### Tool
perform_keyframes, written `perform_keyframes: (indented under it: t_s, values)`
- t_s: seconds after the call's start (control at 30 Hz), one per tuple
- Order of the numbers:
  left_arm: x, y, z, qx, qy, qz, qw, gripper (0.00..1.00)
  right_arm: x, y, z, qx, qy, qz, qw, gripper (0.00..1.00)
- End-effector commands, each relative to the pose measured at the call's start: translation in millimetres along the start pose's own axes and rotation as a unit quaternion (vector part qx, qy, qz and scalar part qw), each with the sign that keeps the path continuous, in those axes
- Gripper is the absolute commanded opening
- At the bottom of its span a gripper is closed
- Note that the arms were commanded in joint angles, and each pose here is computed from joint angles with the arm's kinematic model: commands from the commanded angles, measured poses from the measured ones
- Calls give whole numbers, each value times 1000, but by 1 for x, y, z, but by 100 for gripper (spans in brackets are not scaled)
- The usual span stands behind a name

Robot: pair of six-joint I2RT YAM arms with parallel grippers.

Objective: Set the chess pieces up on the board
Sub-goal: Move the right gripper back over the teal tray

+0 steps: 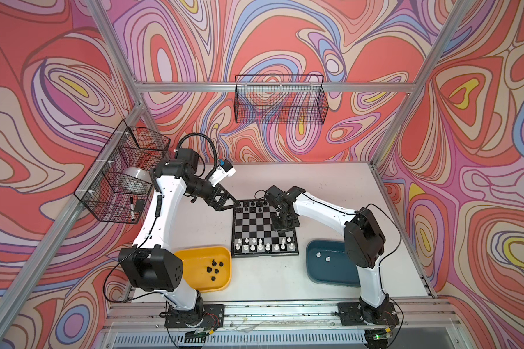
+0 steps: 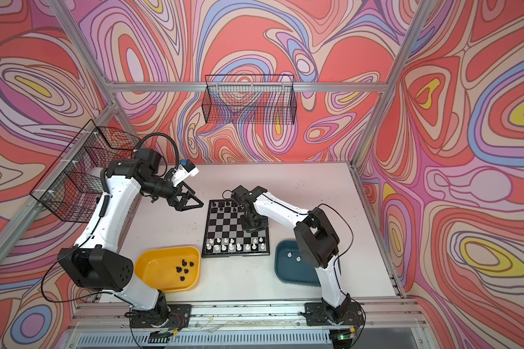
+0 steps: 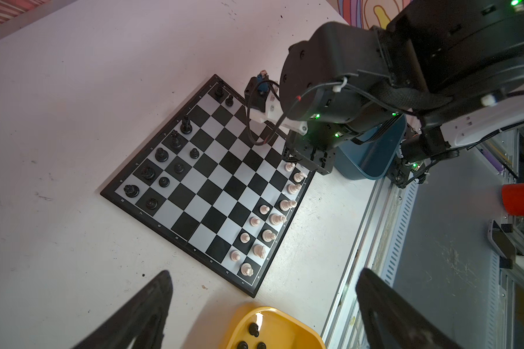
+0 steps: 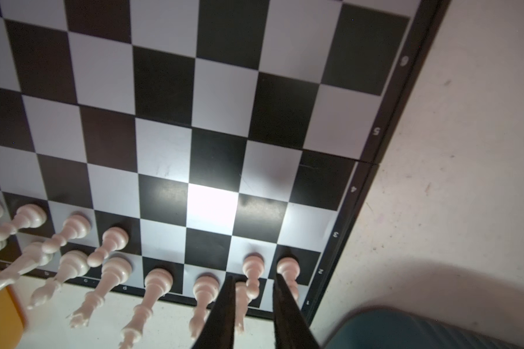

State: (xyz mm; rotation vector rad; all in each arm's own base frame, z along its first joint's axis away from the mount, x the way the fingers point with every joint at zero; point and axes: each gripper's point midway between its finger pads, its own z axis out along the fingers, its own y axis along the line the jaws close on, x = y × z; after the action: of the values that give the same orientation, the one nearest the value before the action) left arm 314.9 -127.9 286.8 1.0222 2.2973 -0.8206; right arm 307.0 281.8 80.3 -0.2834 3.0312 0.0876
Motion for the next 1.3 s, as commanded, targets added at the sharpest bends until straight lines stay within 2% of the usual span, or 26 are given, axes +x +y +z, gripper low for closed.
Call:
perform_keyframes:
  t_s: [0.0,0.1,0.27,0.43,0.6,0.97,1.27]
  values:
    - [1,-11,1,7,22,22,999,95,1,-17,-40,21,-46,15,999,23]
    - [1,-20,14,14,47,39,998,95,11,-33,-54,26,-59,40,997,23]
    - [-11,-36,27,34,55,69,995,95,40,-69,-71,38,-77,88,992,22]
    - [-16,-48,42,50,72,92,992,94,73,-102,-69,31,-74,143,986,20]
    - [-16,-61,59,71,90,106,988,94,104,-130,-52,20,-54,195,979,19]
    - [-17,-76,93,87,122,140,979,92,144,-152,-19,20,-20,238,971,19]
    - [-25,-78,103,92,119,143,978,90,151,-156,-7,9,-14,255,967,19]
